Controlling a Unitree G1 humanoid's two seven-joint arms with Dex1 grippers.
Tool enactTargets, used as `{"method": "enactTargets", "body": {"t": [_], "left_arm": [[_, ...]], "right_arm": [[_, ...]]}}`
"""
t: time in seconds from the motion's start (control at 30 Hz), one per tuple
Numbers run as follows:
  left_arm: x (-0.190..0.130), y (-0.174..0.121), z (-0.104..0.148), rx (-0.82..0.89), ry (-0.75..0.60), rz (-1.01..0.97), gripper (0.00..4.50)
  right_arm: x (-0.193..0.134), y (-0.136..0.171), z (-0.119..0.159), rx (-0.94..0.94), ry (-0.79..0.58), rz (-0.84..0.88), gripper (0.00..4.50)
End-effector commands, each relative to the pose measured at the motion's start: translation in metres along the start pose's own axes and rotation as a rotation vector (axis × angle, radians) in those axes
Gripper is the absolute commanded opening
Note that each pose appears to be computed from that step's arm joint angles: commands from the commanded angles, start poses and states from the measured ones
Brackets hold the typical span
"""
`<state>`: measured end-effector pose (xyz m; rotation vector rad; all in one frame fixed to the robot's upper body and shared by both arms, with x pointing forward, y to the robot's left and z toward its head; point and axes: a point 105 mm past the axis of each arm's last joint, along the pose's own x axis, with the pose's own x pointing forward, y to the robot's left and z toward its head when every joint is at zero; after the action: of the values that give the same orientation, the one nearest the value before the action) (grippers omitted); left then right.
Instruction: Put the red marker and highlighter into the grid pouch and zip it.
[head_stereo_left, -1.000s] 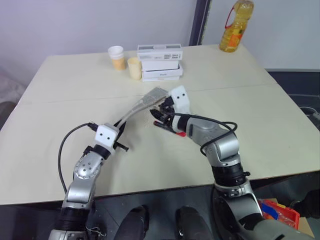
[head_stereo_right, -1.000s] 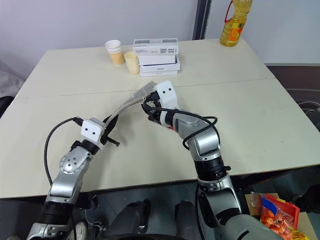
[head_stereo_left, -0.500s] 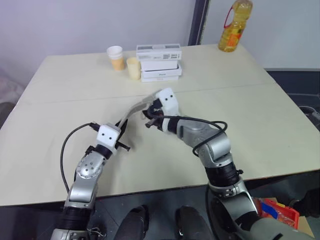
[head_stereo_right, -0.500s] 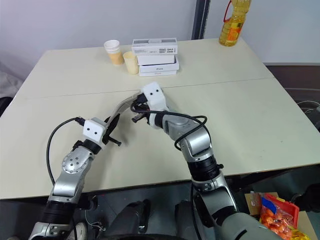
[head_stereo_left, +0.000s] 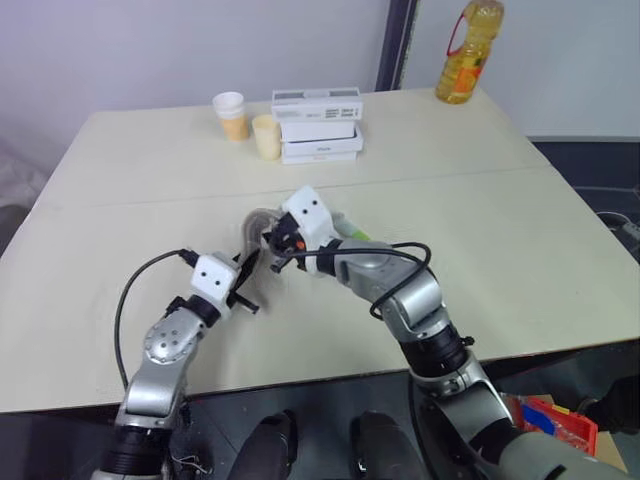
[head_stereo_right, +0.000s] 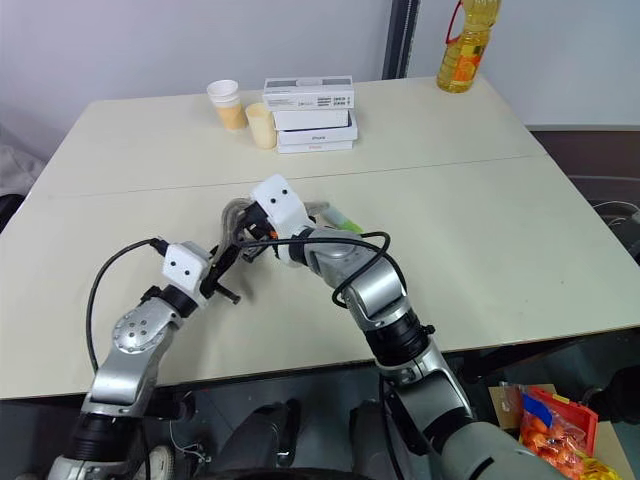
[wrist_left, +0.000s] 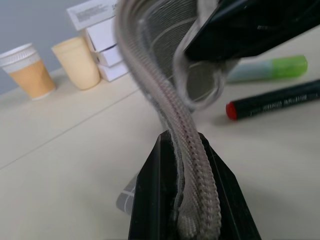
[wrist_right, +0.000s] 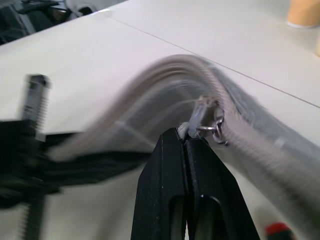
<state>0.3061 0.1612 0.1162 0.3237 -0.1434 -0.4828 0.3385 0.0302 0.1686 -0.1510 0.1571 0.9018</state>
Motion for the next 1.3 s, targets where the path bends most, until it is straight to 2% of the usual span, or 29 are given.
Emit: {"method": "enactTargets", "body": {"t": [0.03,0.17,0.27,0.37,0.5,0.67,1.27,1.3], "left_arm": [[-0.011,0.014,0.013,-0.011,-0.023,0.015,0.0],[-0.012,0.025,0.011,-0.059,-0.002,0.104,0.0],[-0.008,0.026,0.01,-0.037,0.008,0.158,0.0],[-0.003,0.027,0.009,-0.028,0.01,0.217,0.0],[0.004,0.02,0.013,-0.068,-0.023,0.249,0.0],[0.009,0.016,0.016,-0.08,-0.042,0.253,0.0],[0.015,0.006,0.017,-0.061,-0.057,0.221,0.0],[0.015,0.006,0.017,-0.061,-0.057,0.222,0.0]], "right_arm": [[-0.013,-0.026,0.008,-0.019,-0.038,-0.085,0.05],[-0.024,-0.056,-0.001,-0.017,-0.014,-0.188,0.05],[-0.026,-0.061,-0.005,0.007,-0.013,-0.196,0.05],[-0.026,-0.058,-0.005,0.047,-0.033,-0.18,0.93],[-0.025,-0.05,-0.003,0.089,-0.055,-0.152,2.99],[-0.022,-0.043,-0.001,0.104,-0.07,-0.136,2.99],[-0.016,-0.05,0.028,0.17,-0.174,-0.184,2.99],[-0.016,-0.05,0.029,0.174,-0.179,-0.18,2.77]]}}
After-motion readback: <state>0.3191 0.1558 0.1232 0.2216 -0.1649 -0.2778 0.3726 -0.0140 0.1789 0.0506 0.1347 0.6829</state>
